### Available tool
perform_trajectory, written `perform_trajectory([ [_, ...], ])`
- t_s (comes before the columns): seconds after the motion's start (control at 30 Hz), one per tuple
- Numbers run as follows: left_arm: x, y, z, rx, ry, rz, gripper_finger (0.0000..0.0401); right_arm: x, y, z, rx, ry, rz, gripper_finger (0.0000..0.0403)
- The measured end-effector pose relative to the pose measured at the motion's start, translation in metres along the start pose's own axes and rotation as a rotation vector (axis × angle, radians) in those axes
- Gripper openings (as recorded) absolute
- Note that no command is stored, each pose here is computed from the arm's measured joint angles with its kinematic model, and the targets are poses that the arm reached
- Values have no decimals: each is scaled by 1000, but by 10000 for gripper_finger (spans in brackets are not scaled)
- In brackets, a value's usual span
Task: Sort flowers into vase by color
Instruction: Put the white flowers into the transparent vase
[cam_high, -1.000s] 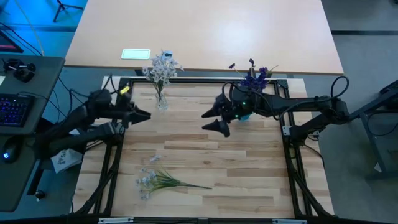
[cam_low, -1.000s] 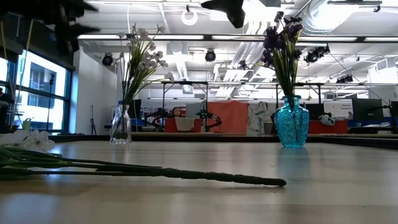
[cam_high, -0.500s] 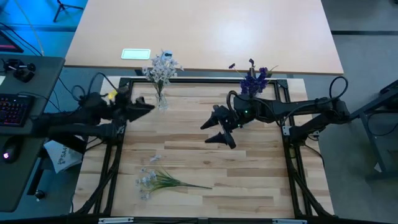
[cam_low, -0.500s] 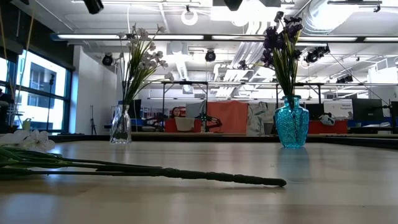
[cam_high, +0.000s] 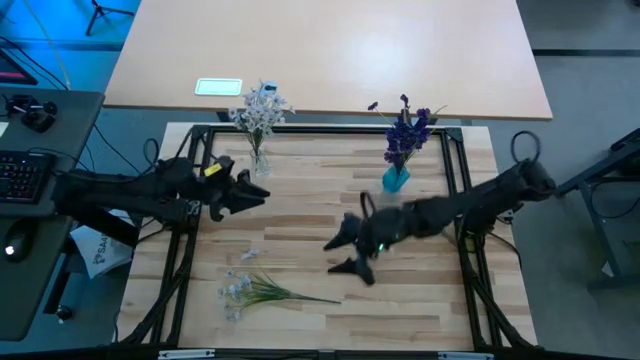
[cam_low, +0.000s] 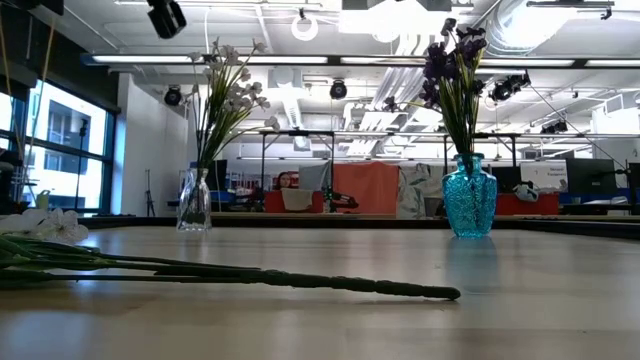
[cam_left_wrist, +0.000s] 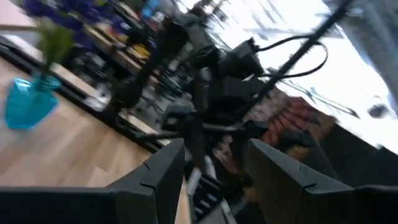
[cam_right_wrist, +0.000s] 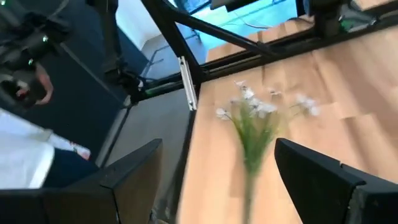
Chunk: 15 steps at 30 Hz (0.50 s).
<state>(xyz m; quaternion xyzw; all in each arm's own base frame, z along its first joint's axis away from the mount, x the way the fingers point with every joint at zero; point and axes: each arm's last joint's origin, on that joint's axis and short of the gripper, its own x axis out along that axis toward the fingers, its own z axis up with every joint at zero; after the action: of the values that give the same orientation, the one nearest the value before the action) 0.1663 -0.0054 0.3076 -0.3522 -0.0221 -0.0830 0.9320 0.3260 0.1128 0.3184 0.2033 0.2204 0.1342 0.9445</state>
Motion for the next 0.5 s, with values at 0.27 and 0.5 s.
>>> perform_trajectory([
  [0.27,-13,-10,1,51,101,-169,163,86,45,-36,59,-23,-98,304],
  [0.5,-14,-9,1,66,72,-118,163,157,56,-49,-78,239,-231,304],
])
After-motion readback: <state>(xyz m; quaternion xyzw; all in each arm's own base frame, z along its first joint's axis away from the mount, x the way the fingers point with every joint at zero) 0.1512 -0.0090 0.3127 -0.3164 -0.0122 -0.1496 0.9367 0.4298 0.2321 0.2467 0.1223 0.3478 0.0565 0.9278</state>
